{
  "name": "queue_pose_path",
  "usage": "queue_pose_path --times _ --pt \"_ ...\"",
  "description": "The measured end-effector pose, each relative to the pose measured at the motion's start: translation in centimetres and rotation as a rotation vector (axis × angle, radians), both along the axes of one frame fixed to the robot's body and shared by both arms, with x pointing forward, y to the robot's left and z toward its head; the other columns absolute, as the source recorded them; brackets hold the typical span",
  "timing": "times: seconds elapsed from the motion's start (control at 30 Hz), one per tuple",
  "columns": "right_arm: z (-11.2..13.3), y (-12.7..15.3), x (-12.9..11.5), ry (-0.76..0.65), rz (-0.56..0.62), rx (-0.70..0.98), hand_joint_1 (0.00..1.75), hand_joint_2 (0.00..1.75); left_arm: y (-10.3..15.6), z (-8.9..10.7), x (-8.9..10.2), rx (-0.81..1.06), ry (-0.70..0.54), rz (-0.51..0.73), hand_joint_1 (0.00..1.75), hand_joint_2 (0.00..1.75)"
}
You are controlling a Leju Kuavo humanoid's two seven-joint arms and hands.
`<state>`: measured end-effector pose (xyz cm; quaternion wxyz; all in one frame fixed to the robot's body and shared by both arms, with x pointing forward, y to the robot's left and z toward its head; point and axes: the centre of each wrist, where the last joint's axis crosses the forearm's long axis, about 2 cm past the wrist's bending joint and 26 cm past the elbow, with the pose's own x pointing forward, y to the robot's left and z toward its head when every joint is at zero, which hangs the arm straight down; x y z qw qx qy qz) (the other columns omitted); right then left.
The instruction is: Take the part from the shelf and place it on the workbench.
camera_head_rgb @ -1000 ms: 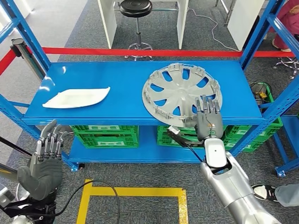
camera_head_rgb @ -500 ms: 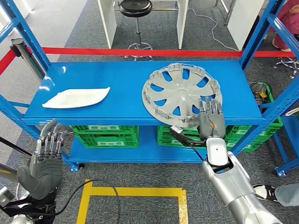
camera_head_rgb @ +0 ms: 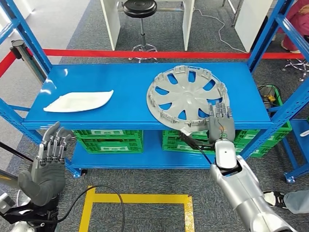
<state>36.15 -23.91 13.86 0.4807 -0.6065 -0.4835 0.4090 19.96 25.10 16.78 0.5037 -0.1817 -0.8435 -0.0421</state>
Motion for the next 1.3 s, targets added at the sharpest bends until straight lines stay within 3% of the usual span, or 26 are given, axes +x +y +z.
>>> queue_pose_path --times 0.73,1.3 --pt "-0.4 0.0 1.7 0.076 -0.013 0.024 0.0 1.75 -0.1 0.1 0.1 0.015 0.008 -0.019 0.0 0.0" --pt "1.4 5.2 2.0 0.141 0.154 0.096 0.0 1.75 -0.1 0.1 0.2 0.02 0.005 -0.027 0.0 0.0"
